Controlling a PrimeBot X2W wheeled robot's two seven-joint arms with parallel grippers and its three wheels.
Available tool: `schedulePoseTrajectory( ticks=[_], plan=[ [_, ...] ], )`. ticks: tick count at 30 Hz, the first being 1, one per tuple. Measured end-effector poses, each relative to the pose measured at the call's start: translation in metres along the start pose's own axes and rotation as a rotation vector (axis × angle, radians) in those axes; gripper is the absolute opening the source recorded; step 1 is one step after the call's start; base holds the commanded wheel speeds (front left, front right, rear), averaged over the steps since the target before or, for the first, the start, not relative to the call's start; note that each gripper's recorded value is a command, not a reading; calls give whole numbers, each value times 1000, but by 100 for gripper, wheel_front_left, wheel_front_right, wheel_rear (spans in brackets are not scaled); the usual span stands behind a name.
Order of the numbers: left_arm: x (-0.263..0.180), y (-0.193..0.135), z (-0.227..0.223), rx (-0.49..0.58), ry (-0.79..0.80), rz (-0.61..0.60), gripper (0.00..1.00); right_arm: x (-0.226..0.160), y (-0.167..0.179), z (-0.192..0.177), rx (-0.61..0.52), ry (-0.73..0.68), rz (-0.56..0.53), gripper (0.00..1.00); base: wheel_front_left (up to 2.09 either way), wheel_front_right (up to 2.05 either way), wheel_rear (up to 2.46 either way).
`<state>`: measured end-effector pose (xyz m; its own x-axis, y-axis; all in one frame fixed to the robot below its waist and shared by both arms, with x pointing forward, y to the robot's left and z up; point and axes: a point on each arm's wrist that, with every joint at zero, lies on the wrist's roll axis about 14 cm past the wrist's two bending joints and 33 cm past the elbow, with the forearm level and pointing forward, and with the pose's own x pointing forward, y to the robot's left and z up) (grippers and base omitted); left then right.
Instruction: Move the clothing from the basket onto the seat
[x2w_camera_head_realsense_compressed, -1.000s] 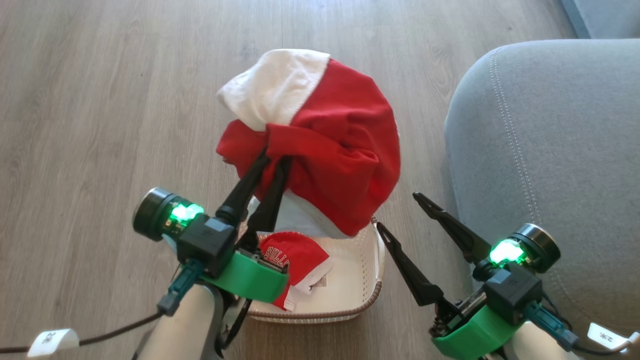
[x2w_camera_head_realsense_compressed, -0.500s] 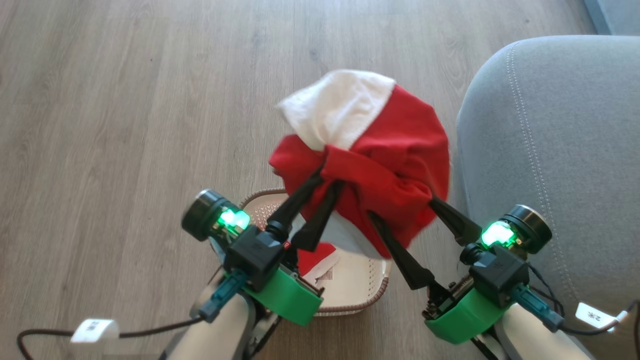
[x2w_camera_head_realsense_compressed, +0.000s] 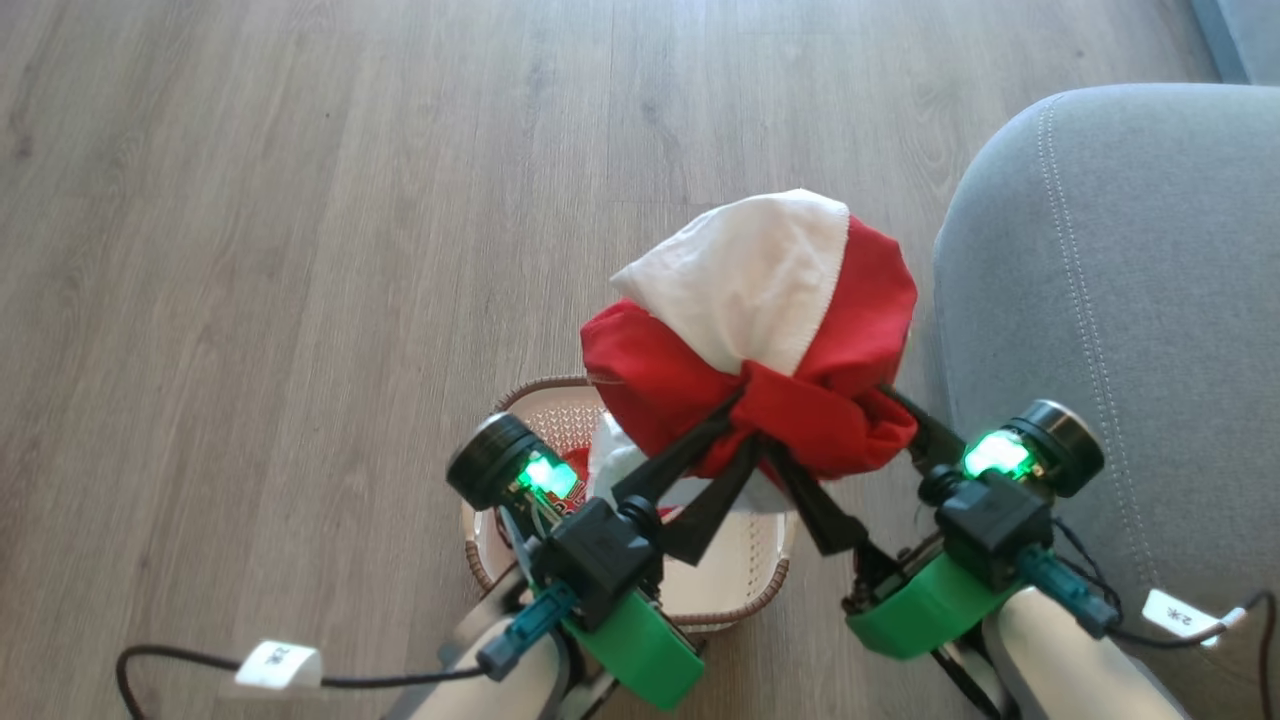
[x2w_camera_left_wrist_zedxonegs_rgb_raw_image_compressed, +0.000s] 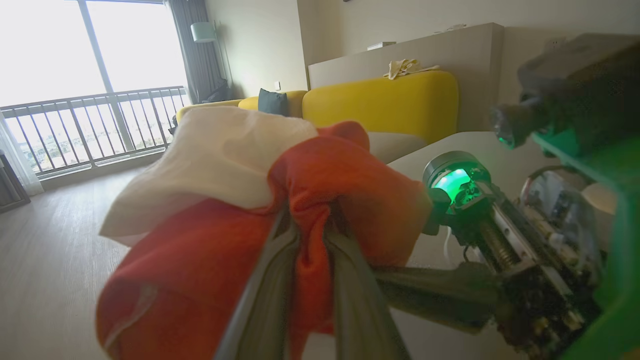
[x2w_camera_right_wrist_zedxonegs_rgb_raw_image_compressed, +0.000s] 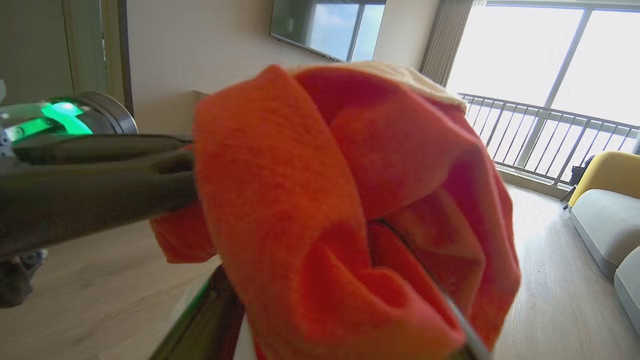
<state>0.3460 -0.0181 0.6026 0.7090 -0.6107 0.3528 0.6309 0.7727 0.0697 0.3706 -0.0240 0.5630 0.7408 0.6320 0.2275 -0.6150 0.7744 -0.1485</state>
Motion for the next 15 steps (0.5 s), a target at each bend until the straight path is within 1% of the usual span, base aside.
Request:
schedulePoseTrajectory(
  ticks=[1,2,3,4,14,15],
  plan=[
    [0,-2,0,-1,1,-5,0,1,-3,0,5,-3,-15,100,0,0,0],
    [0,-4,0,-2,0,-11,0,2,-5,0,14,-5,-27,71,0,0,0],
    [0,-4,0,-2,0,-11,0,2,-5,0,14,-5,-27,37,0,0,0],
    [0,-5,1,-2,-1,-13,0,3,-5,0,17,-4,-29,0,0,0,0],
    [0,-8,7,-2,-16,-22,0,3,-3,8,20,-25,-40,0,0,0,0],
    [0,-9,7,-2,-18,-23,2,3,-3,9,20,-27,-41,0,0,0,0]
  ],
)
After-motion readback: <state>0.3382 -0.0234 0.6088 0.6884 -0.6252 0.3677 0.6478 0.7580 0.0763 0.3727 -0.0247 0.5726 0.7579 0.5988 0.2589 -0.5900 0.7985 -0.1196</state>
